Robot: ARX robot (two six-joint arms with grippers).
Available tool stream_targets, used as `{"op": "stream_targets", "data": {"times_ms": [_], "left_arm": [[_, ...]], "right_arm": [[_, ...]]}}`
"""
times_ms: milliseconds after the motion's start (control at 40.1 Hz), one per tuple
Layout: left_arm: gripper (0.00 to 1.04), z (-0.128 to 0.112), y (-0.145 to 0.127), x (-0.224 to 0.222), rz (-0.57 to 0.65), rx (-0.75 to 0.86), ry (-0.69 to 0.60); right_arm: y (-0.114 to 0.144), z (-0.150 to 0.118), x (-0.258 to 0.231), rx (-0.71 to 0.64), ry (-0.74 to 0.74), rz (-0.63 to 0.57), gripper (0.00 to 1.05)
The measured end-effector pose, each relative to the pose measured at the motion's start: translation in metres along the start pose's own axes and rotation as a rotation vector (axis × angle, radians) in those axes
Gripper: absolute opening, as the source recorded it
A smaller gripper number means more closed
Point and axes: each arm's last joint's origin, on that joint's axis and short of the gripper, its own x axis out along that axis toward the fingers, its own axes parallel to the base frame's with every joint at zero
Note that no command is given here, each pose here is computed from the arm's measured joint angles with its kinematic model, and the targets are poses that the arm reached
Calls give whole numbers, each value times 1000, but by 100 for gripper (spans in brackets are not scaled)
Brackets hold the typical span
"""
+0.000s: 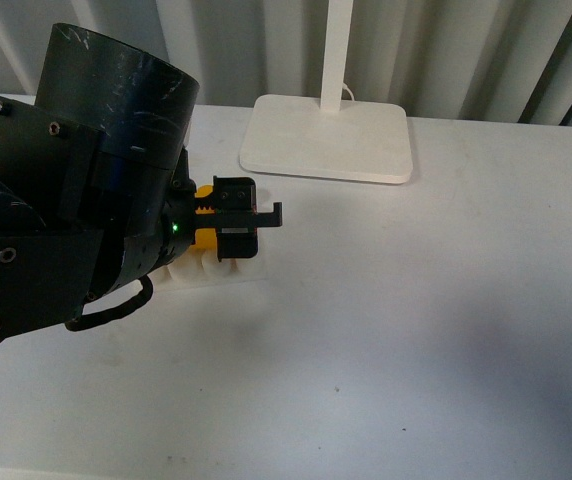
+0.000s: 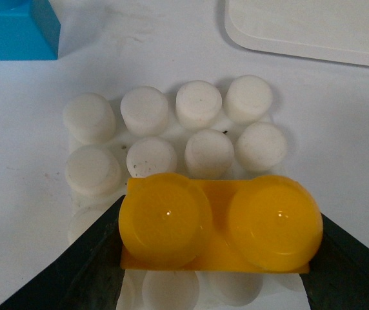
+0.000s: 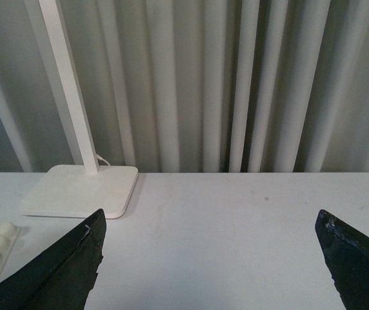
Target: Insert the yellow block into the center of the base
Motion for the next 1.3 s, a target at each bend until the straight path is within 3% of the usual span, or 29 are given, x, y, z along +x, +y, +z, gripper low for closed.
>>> {"op": "stream_targets", "data": {"times_ms": [949,1298], "left_arm": [[66,-8,-1,7,44,2,-12],[66,-15,-3,14,48,15,39]], "right_arm": [[0,0,0,0,0,0,95],[0,0,0,0,0,0,95]]}}
